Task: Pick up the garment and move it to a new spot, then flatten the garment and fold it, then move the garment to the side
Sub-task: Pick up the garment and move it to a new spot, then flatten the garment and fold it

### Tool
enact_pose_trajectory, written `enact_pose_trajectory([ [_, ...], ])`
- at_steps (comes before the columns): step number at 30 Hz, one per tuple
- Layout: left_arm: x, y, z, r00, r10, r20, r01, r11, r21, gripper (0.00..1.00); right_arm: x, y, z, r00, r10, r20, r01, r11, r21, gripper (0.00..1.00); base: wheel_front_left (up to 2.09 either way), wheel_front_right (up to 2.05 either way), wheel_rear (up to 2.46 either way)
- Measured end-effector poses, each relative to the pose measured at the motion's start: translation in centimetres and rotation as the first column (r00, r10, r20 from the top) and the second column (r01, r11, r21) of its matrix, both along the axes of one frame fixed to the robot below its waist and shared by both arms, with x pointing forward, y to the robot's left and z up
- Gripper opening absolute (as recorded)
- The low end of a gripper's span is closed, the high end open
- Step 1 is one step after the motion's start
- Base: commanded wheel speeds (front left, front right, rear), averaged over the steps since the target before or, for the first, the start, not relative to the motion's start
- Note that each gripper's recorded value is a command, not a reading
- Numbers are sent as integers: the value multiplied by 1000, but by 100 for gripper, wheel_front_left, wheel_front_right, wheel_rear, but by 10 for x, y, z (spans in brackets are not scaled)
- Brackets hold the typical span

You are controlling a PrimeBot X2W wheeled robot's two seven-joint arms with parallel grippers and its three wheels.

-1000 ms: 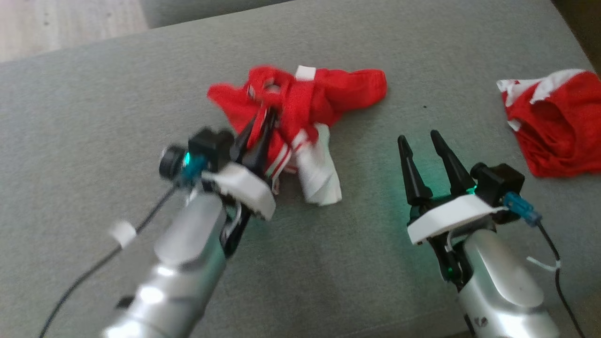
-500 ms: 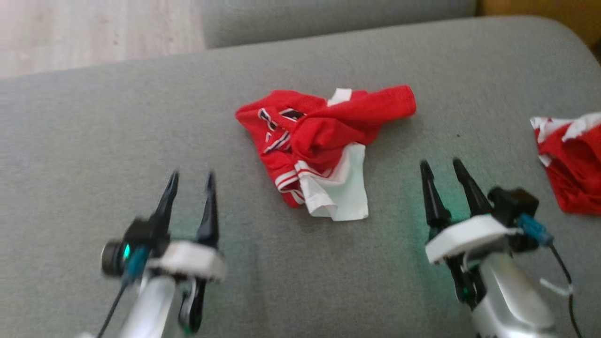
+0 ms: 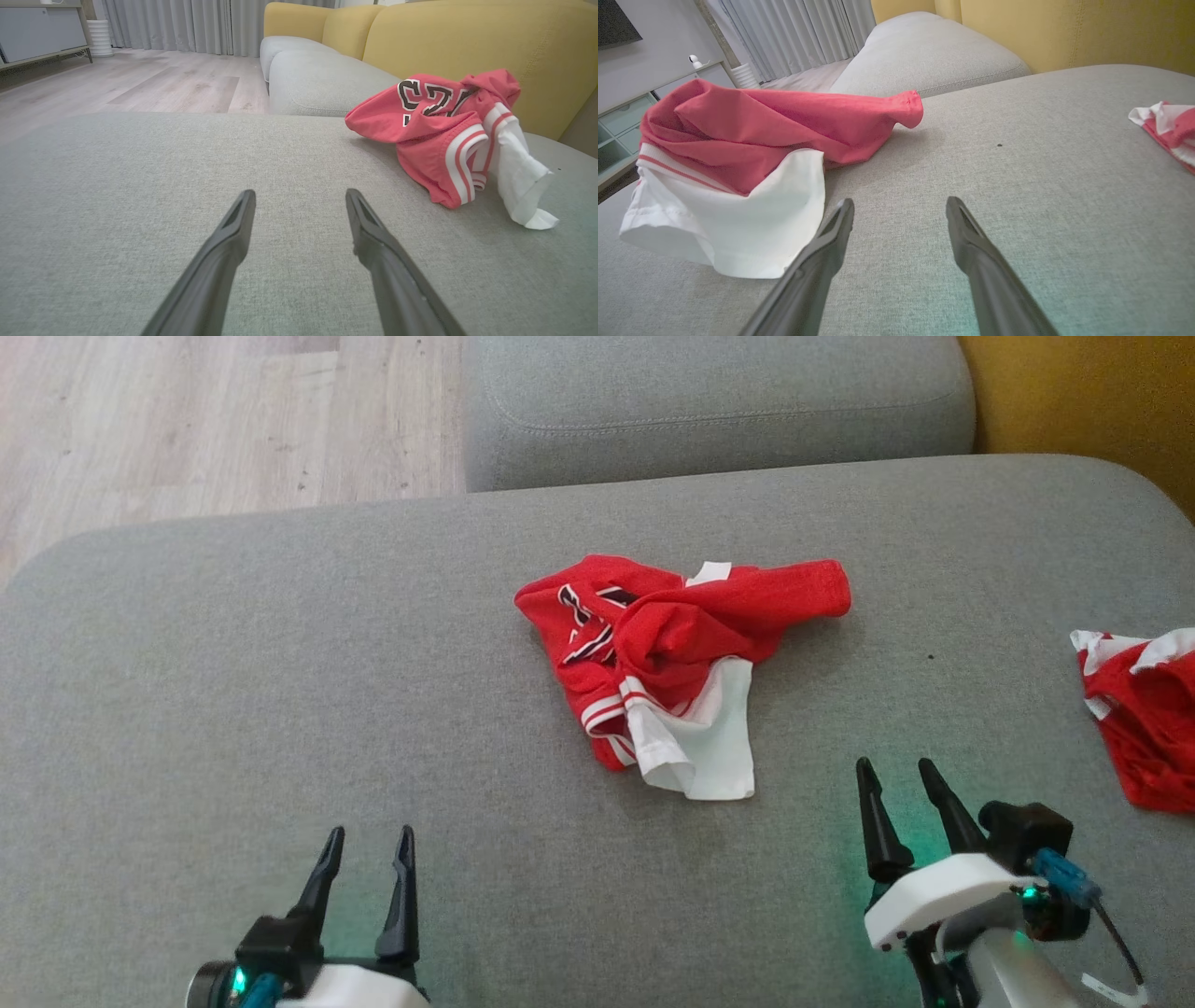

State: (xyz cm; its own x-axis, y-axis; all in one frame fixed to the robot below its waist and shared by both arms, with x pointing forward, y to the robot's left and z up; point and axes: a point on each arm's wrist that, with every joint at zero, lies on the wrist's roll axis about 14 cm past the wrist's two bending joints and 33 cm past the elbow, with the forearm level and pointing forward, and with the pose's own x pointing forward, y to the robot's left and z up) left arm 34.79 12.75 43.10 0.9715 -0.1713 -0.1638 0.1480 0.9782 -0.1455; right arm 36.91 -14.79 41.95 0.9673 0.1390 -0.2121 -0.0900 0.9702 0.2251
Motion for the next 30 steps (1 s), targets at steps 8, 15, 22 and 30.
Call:
enact_pose_trajectory([
  [8,-3,-1,-4,1000,-5,-13,5,1000,-5,100,-2,20,-12,997,58,-41,-58,998,17,100,0,0,0],
  [15,2,-7,-6,1000,-10,-26,9,999,-42,100,23,73,-12,970,235,-55,-235,972,3,100,0,0,0],
  [22,-4,10,-14,997,54,-59,-56,997,-46,100,23,87,-60,916,317,-245,-345,935,-80,100,0,0,0],
  [30,-3,16,-12,996,79,-51,-81,996,-41,100,32,82,-58,922,296,-249,-327,941,-90,0,0,0,0],
])
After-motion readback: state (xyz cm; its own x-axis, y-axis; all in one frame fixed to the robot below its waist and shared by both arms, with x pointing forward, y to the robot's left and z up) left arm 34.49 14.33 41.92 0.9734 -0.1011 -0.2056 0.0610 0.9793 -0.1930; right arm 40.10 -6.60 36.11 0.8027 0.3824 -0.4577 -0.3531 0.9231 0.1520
